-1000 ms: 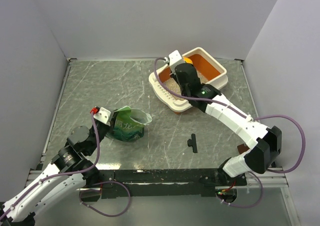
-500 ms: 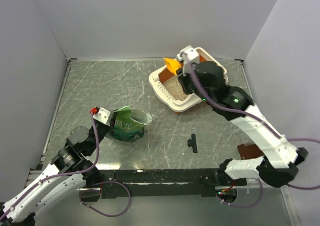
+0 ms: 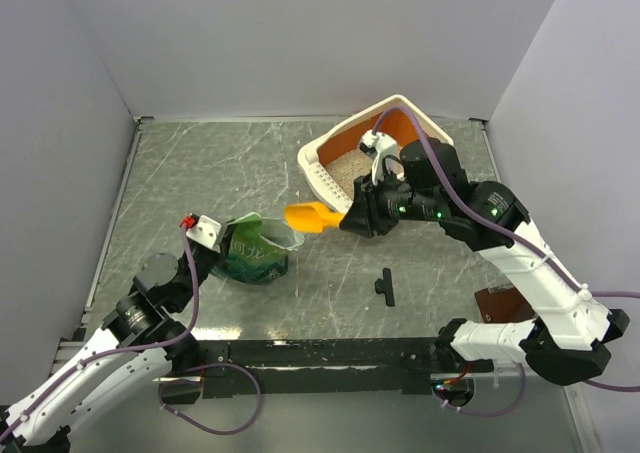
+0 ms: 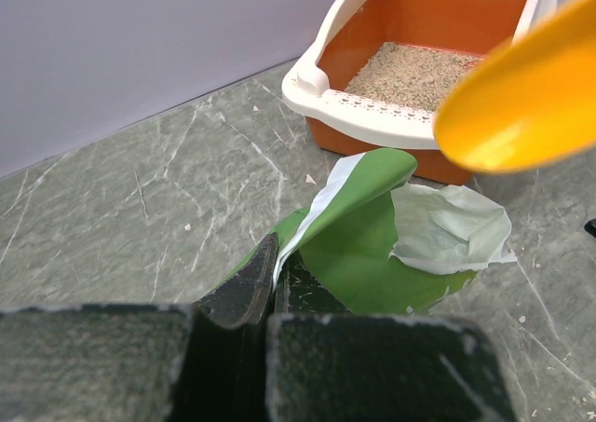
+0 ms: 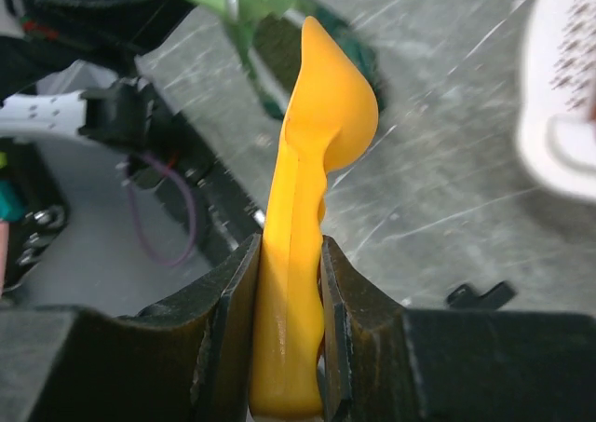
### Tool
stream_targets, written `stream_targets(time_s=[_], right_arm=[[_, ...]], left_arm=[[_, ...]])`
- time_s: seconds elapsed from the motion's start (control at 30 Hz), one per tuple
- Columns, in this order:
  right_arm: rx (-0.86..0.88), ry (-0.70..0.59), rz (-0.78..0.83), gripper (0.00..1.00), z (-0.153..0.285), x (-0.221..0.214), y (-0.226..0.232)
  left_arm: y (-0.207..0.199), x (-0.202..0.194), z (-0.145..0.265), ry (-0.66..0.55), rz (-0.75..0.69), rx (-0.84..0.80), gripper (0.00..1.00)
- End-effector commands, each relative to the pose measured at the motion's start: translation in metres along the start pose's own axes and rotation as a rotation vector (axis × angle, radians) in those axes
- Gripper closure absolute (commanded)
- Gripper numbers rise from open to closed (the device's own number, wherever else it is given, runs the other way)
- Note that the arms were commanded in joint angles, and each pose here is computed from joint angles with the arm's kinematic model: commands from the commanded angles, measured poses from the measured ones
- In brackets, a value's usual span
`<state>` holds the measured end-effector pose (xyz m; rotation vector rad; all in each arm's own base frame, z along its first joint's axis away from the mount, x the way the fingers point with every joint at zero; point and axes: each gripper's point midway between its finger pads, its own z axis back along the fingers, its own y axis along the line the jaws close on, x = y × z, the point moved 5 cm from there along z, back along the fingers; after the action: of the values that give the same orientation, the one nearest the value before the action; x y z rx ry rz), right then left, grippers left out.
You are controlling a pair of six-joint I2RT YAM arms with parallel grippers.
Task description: Fill the litter box with clean litter
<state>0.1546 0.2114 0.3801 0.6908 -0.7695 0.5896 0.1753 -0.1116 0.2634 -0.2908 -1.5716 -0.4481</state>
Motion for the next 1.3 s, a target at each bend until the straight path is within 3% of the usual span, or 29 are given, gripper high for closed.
stream_targets(time_s=[0.0, 0.4, 0.8, 1.27], right_arm=[[0.127, 0.04, -0.104, 1.0, 0.008, -0.014, 0.018], [0.111, 0.111, -0.144, 1.0, -0.065, -0.009, 0.002], [0.191, 0.282, -0.209, 1.0, -0.128, -0.013, -0.005], [-0.02, 0.54, -0.29, 1.0, -0.182, -0.047, -0.04]], left_arm=[[0.002, 0.027, 0.001, -0.092, 0.046, 0.003, 0.99], [-0.003, 0.028, 0.001, -0.095, 0.051, -0.029, 0.99], [-0.011, 0.028, 0.0, -0.098, 0.057, -0.086, 0.99], [-0.019, 0.017, -0.012, -0.009, 0.062, -0.112, 0.99]])
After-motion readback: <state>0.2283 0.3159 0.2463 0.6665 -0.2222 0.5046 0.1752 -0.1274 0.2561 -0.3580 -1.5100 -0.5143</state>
